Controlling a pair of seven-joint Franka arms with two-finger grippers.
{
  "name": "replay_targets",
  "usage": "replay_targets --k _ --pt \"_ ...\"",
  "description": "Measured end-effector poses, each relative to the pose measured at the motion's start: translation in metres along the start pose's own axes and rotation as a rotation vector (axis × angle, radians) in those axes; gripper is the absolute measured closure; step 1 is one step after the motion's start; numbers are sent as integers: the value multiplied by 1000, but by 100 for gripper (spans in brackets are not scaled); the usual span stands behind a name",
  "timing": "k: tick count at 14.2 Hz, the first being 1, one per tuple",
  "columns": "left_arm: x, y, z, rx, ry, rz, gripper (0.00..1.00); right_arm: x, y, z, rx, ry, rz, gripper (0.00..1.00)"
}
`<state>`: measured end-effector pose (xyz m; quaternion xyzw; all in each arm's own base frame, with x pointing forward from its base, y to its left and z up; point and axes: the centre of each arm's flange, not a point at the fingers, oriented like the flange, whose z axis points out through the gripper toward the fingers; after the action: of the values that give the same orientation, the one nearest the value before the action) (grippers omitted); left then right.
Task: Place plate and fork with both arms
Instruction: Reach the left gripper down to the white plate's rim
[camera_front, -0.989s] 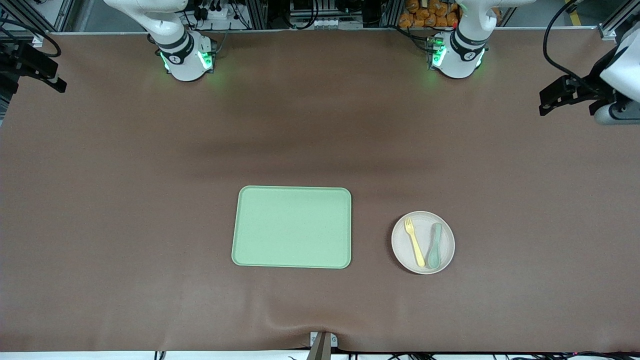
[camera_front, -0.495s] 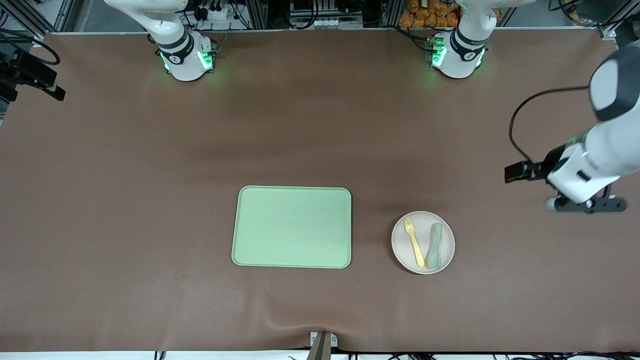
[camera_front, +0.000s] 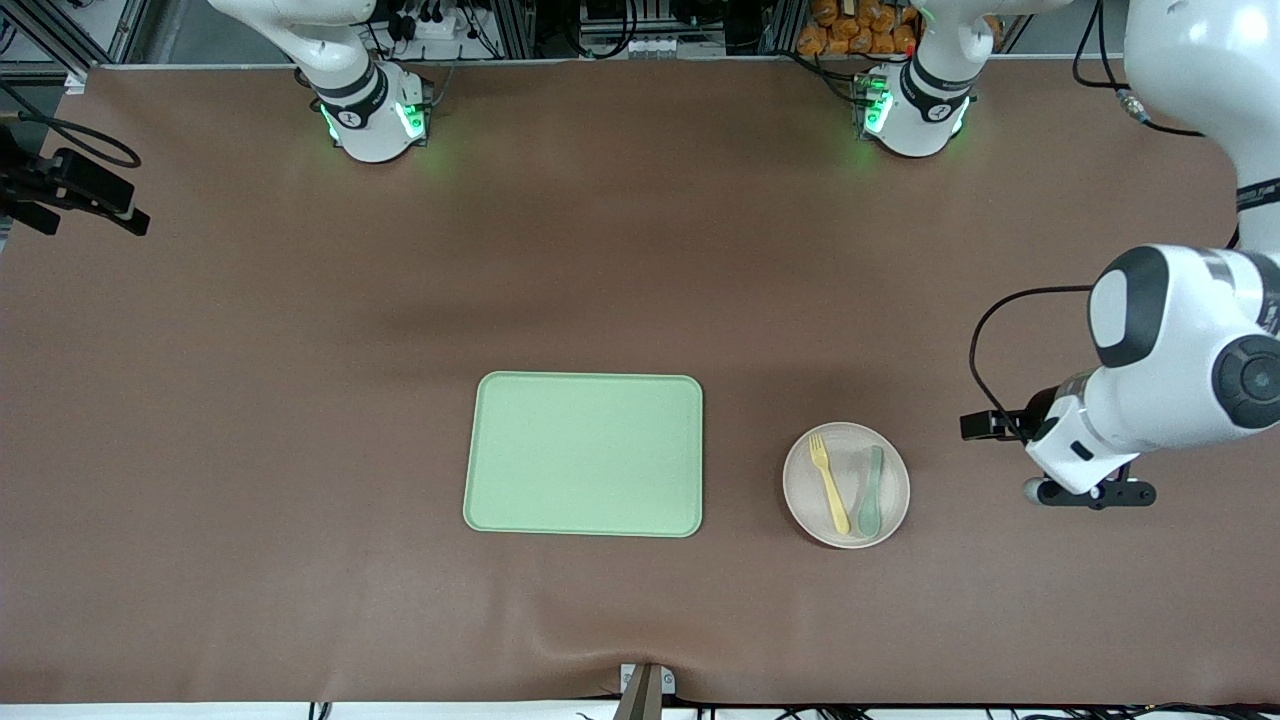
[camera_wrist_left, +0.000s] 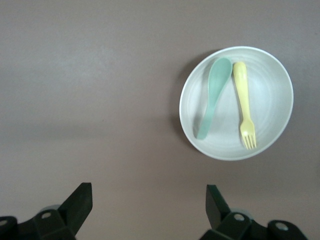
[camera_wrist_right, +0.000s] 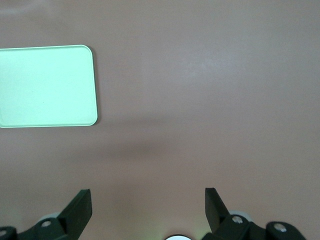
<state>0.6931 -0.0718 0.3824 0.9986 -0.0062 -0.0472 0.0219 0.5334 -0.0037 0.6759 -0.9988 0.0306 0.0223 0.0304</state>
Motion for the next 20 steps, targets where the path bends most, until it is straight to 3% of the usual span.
replay_targets --k 6,20 --pt "23 -2 58 -14 34 -1 0 1 6 4 0 -11 11 0" --pt "40 16 166 -29 42 40 0 4 11 27 -17 -70 19 0"
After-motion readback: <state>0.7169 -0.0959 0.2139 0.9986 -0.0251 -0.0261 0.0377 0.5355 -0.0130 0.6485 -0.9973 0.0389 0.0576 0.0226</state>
